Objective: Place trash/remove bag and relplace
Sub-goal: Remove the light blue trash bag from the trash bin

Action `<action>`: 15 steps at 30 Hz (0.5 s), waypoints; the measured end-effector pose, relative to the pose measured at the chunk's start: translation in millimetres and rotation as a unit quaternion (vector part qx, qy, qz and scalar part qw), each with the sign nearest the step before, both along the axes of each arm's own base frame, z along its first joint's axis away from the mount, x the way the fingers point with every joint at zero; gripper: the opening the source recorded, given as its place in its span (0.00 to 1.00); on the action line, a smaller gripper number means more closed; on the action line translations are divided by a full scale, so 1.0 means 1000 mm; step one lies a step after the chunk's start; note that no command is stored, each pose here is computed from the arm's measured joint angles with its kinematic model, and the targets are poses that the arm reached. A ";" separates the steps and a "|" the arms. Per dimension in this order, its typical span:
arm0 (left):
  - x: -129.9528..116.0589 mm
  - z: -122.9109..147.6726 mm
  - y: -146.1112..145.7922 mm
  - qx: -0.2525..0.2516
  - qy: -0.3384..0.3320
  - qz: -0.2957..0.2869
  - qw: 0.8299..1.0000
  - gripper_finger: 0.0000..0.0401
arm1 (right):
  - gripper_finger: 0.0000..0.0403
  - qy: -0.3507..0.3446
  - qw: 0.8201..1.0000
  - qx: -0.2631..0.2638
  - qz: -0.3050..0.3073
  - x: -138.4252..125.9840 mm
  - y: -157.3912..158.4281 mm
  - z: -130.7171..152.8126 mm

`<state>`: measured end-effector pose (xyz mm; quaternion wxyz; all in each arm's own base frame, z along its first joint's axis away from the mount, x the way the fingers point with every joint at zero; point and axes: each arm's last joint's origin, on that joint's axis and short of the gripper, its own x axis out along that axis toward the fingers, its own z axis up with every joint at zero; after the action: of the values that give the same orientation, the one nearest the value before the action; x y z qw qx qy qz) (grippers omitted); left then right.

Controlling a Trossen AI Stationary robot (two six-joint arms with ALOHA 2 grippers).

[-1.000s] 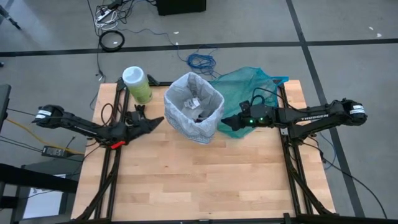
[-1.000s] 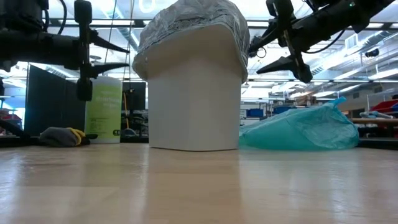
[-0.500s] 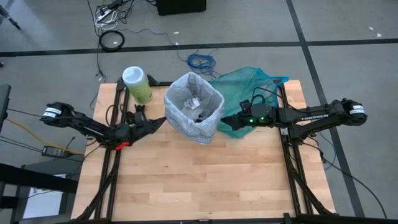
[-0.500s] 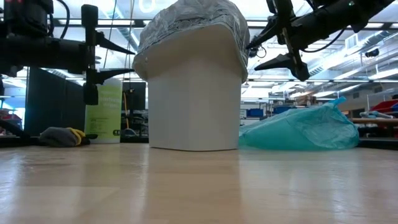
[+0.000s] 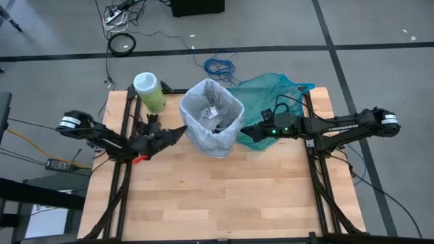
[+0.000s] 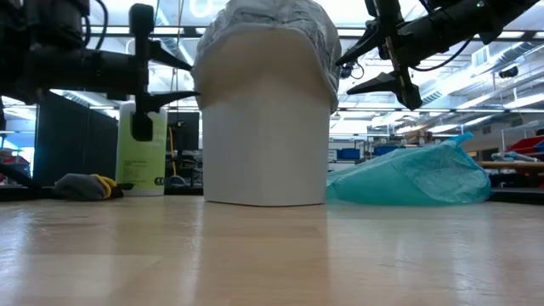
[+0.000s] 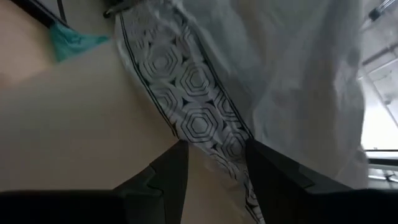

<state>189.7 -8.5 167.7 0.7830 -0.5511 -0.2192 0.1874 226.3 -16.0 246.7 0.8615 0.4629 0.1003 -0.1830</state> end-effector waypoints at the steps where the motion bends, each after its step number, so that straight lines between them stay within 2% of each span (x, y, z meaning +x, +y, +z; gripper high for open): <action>1: 0.003 -0.001 0.000 -0.002 0.002 -0.001 1.000 0.42 | 0.55 0.000 1.000 0.000 0.000 0.000 0.000 0.000; 5: 0.005 -0.003 0.000 -0.006 -0.007 0.009 1.000 0.41 | 0.53 -0.001 1.000 0.005 0.006 0.000 0.000 0.000; 7: 0.003 -0.003 0.000 -0.005 -0.012 0.016 1.000 0.36 | 0.53 -0.001 1.000 0.008 0.013 0.000 0.001 0.000; 9: 0.002 0.000 0.000 0.004 -0.019 0.021 1.000 0.28 | 0.52 -0.001 1.000 0.011 0.019 0.000 0.001 0.000; 13: 0.003 0.004 0.000 0.012 -0.033 0.025 0.999 0.05 | 0.49 0.000 1.000 0.011 0.021 0.000 0.002 0.000; 15: 0.004 0.008 -0.001 0.009 -0.047 0.014 0.999 0.03 | 0.47 0.000 1.000 0.011 0.021 0.000 0.002 0.000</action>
<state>194.0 -9.3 175.2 0.7742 -0.5491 -0.2649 0.1701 226.5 -14.2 246.5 0.8600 0.4701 0.1117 -0.1642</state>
